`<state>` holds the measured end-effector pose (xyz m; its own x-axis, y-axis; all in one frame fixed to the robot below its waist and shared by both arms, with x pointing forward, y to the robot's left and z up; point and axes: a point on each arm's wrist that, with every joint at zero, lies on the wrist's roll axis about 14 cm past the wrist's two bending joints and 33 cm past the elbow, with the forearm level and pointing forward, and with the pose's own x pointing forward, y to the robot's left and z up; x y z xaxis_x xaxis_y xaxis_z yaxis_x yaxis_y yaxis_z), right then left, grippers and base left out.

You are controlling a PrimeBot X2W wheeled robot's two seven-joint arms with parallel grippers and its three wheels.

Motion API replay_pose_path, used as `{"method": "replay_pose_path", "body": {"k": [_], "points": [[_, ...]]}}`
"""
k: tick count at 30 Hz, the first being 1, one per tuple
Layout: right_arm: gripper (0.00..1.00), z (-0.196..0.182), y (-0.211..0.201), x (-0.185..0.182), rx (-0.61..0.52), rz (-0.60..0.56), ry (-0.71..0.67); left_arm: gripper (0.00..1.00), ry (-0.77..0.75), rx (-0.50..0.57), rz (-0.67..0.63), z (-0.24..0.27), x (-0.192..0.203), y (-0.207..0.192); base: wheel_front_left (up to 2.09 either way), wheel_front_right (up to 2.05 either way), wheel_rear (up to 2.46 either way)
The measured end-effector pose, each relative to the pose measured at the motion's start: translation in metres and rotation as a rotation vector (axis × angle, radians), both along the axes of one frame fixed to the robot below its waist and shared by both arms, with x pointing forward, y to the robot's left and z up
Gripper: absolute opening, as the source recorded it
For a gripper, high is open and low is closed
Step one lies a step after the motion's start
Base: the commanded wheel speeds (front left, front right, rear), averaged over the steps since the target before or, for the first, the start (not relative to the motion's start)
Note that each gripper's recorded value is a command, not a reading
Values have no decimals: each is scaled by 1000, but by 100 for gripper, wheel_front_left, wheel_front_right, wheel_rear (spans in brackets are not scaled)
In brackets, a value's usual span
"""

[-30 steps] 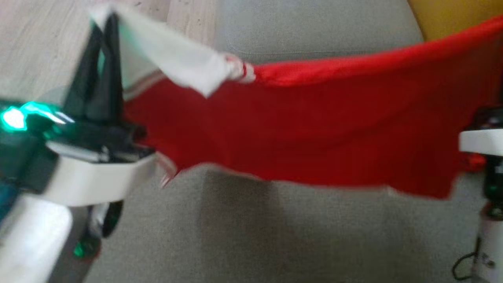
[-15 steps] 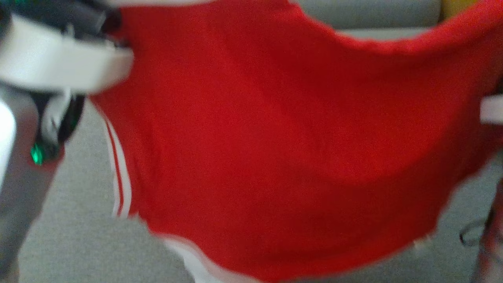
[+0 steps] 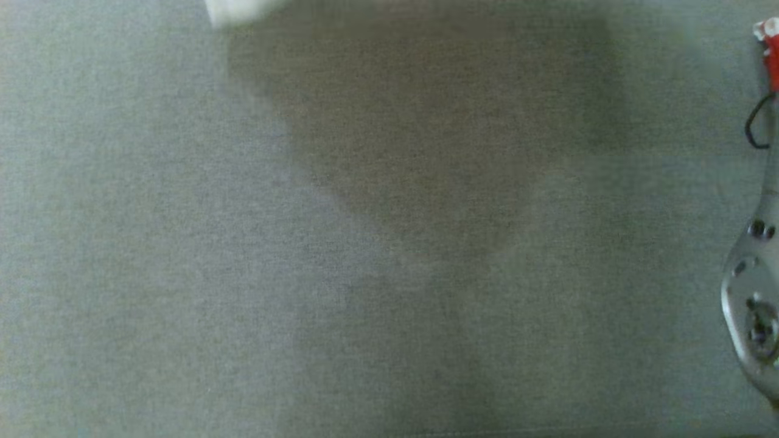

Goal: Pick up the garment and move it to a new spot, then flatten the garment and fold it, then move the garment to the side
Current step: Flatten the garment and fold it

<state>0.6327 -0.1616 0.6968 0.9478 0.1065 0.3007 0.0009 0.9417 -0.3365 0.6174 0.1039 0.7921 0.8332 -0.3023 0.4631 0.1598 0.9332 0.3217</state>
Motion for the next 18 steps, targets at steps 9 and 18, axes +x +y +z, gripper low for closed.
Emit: {"method": "replay_pose_path", "body": {"k": [9,18], "points": [[0,-95,7,47,7,-5,179,0,167,-97,-16,-98,40,4,0,0,0],[0,-243,12,44,69,26,402,0,424,-164,-35,-258,34,9,0,0,0]]}}
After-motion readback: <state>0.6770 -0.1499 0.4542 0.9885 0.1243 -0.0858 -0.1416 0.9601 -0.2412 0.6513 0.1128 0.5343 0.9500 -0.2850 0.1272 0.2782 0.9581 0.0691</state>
